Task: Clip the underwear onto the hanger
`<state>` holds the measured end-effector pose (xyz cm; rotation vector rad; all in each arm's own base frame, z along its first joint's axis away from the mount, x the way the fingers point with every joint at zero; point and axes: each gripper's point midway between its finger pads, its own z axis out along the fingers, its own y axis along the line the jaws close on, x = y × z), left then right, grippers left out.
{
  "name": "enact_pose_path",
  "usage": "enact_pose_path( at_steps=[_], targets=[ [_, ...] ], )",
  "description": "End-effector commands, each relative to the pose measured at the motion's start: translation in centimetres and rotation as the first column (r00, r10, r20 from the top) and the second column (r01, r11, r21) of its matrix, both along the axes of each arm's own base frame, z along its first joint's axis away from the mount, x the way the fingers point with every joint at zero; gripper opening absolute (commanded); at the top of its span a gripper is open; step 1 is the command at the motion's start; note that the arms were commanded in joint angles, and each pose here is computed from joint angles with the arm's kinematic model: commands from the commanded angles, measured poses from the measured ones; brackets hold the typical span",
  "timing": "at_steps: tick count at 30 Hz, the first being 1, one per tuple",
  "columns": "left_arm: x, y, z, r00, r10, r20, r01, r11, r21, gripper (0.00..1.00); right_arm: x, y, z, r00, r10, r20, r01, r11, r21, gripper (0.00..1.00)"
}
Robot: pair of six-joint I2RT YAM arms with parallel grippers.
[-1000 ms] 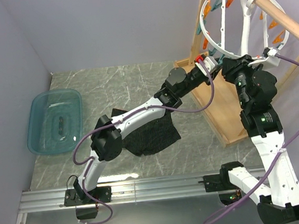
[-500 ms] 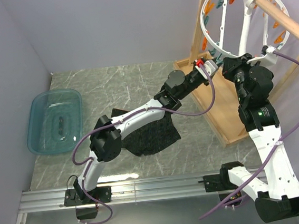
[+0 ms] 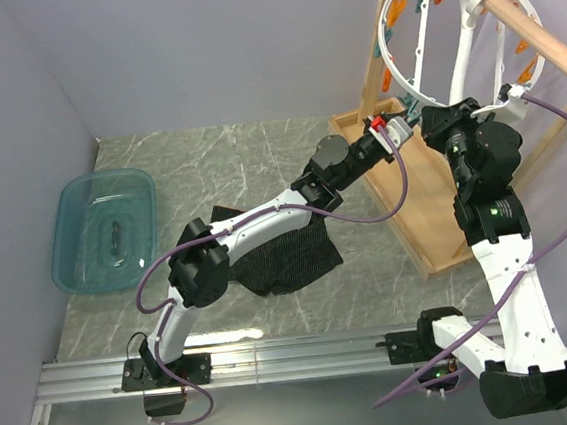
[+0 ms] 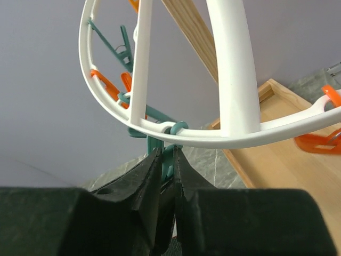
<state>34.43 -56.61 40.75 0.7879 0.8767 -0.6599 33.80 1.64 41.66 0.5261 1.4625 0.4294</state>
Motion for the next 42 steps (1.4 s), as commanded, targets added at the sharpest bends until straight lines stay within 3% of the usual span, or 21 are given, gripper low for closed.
enact_pose_path(
  at_steps=[1,19,26,29,32,33,34,42],
  targets=[
    [-4.9,-0.5,3.8,0.989,-0.122,0.085,0.124,0.992,-0.029,0.04,0.7,-0.1,1.0,1.000,0.005,0.026,-0.006,1.000,0.029,0.22],
    [-6.4,-1.7,2.8,0.976,-0.105,0.191,0.100,0.994,0.036,0.05,2.1,0.8,-0.9,0.997,0.054,-0.049,-0.050,0.996,0.075,0.22],
    [-6.9,-2.3,2.1,0.967,-0.097,0.236,0.081,0.994,0.073,0.09,2.8,0.9,-1.8,0.995,0.058,-0.087,-0.052,0.996,0.077,0.16],
    [-7.1,-2.2,2.4,0.964,-0.086,0.252,0.071,0.995,0.067,0.17,2.8,1.5,-1.8,0.993,0.093,-0.075,-0.088,0.994,0.069,0.06],
    [-7.1,-1.8,2.6,0.968,-0.081,0.237,0.071,0.996,0.051,0.36,2.6,1.9,-1.2,0.992,0.117,-0.043,-0.115,0.992,0.053,0.00],
    [-7.1,-1.8,2.1,0.971,-0.083,0.225,0.073,0.996,0.054,0.47,2.4,2.0,-0.7,0.992,0.127,-0.022,-0.126,0.991,0.041,0.00],
    [-7.3,-1.3,2.8,0.971,-0.085,0.224,0.078,0.996,0.040,0.50,2.4,2.1,-0.6,0.991,0.132,-0.013,-0.131,0.991,0.035,0.00],
    [-7.1,0.2,3.8,0.984,-0.118,0.136,0.122,0.992,-0.025,0.54,1.9,2.9,-0.5,0.982,0.186,0.024,-0.186,0.983,0.004,0.00]
  ],
)
